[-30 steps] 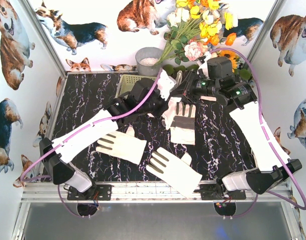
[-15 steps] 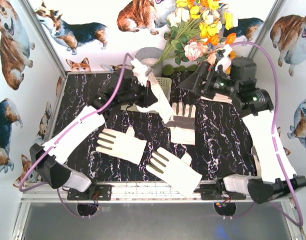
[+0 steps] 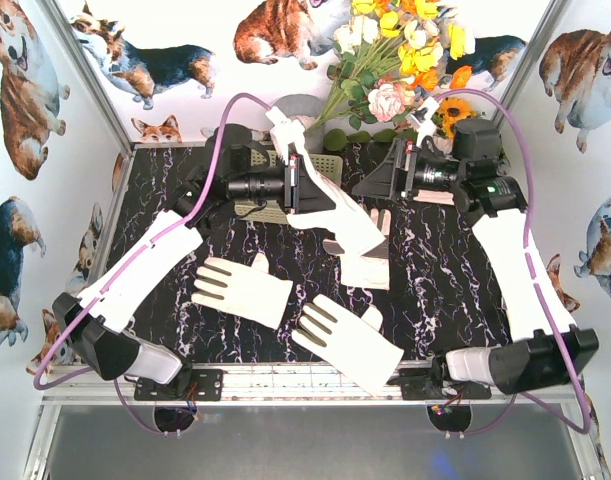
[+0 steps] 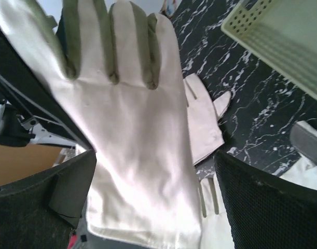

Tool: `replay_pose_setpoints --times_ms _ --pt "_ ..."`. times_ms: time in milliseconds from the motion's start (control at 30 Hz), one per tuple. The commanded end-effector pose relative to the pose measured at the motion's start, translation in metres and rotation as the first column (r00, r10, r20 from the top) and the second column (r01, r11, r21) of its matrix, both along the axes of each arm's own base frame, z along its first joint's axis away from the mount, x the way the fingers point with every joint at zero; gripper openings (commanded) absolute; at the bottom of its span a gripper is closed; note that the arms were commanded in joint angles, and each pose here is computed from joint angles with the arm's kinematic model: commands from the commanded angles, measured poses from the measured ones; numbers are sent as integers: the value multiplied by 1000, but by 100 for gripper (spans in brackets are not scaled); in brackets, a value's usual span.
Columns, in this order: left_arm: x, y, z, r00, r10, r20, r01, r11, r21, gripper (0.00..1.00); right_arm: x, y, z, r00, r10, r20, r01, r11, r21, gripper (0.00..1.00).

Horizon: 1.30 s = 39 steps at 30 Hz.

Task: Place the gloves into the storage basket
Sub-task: Adjust the glove, then pair the glove with the glove.

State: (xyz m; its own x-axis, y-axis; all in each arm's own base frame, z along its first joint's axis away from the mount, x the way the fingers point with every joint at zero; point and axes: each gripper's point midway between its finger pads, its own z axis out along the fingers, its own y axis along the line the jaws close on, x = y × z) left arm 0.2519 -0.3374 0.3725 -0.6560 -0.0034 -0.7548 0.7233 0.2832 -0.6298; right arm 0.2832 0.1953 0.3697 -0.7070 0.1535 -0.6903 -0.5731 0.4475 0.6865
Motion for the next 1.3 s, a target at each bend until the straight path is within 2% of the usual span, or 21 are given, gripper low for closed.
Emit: replay_pose_setpoints --times_ms 0,267,533,700,867,1000,1067,1133,1167,1267 --pt "-20 -7 53 993 -103 51 108 986 -127 0 -10 10 19 990 136 23 -138 987 80 100" --pt "-26 -13 74 986 -153 72 163 974 -156 0 -15 18 17 972 215 -99 -192 960 202 98" --pt "-28 -15 74 981 -183 61 191 968 -160 0 -28 22 53 937 341 -72 -301 895 329 95" --pt "-30 -17 83 977 -201 71 211 960 -186 0 -34 25 63 915 395 -80 -341 864 371 86" --pt "-28 -14 71 979 -192 63 199 969 -145 0 -28 25 68 932 358 -59 -312 873 375 65" --pt "-16 -7 54 991 -125 52 130 987 -94 0 -20 24 62 963 267 -38 -239 911 336 47" --pt "-10 -4 48 995 -89 49 93 992 -82 0 -18 22 57 976 217 -31 -199 933 299 30" --pt "-4 -4 42 997 -62 40 65 995 -72 0 -17 20 52 983 184 -25 -171 947 271 5" --pt "0 -5 39 998 -48 31 50 997 -67 0 -17 19 50 986 165 -20 -154 953 260 0" --pt "19 -7 21 999 31 -8 -31 999 -25 0 -11 12 33 998 60 -7 -58 981 185 0"
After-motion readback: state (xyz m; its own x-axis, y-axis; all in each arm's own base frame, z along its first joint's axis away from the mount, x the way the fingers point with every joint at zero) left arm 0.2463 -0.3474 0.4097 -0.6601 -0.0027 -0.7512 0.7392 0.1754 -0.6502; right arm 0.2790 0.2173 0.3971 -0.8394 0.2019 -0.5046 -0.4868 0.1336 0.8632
